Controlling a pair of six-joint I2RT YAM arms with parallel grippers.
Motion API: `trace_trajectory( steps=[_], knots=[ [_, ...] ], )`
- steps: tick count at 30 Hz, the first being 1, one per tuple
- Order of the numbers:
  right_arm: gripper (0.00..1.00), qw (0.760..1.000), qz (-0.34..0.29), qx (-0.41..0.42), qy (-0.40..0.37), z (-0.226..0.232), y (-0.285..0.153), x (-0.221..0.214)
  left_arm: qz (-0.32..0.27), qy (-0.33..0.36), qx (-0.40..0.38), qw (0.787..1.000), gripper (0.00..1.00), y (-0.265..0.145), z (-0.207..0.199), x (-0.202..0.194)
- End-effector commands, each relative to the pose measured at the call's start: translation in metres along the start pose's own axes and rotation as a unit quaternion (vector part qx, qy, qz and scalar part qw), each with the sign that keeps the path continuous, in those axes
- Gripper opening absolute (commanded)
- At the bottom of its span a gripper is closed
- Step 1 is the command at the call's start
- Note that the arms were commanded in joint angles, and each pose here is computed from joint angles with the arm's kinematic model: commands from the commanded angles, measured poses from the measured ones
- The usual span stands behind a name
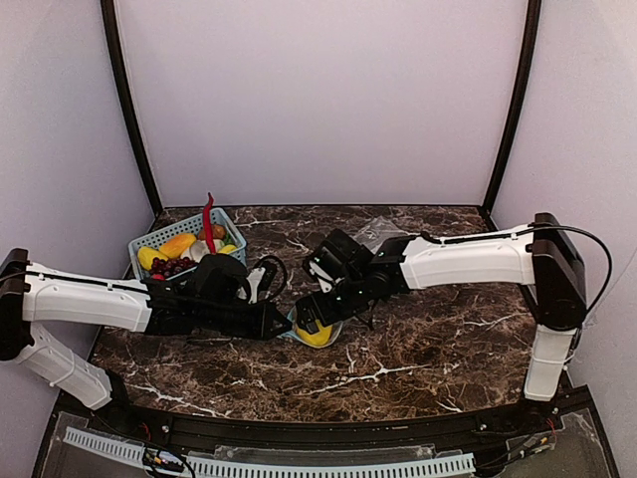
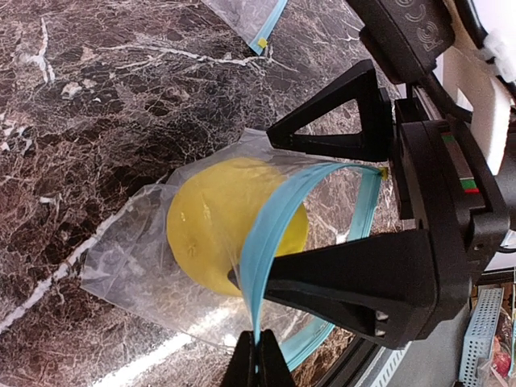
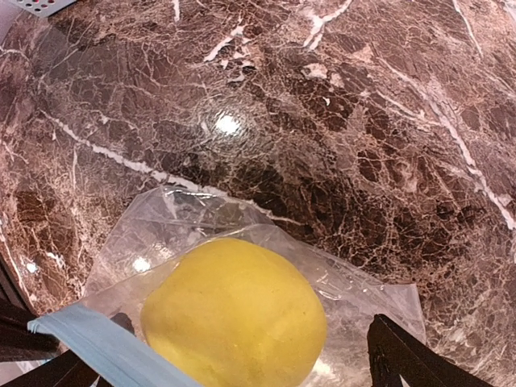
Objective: Place the food in the zip-top bag and seal the zipper
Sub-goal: Adjust the fake fruit in the zipper food storage bag.
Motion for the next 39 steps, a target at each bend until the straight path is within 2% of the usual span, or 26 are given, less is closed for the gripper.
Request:
trace_trajectory(
  steps=[1, 9, 23, 28, 31, 39],
  knots=[
    [0.98, 0.999, -0.011, -0.03, 0.001, 0.003, 0.009, 0.004, -0.019, 0.001, -0.01, 1.0, 0.01, -0.004, -0.006, 0.011],
    [0.99, 0.992, 0.0, -0.12, 0.023, -0.018, 0.017, -0.005, -0.029, 0.005, 0.006, 1.0, 0.01, -0.012, -0.006, 0.013],
    [0.98, 0.985, 0.009, -0.165, 0.055, -0.048, 0.007, -0.01, -0.019, 0.014, 0.084, 0.996, 0.01, -0.03, 0.005, 0.011],
    [0.99, 0.987, 0.008, -0.152, 0.052, -0.045, 0.002, -0.007, -0.02, 0.015, 0.079, 0.997, 0.01, -0.026, 0.005, 0.011],
    [0.98, 0.992, 0.005, -0.119, 0.043, -0.036, -0.003, -0.002, -0.009, 0.013, 0.05, 0.999, 0.01, -0.019, 0.0, 0.011],
    [0.99, 0.999, -0.024, -0.025, 0.016, -0.01, -0.037, 0.008, 0.009, 0.014, 0.043, 0.999, 0.01, -0.005, -0.002, 0.013]
  ],
)
Point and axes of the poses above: each gripper's point midway between its finger pads, its own y axis out along the fingers, its own z axis along the line the jaws close on, x = y × z, the point moved 9 cm from there along -y, back along the fingers, and after that the axes turned 8 degrees about y, right-handed, at the moved point
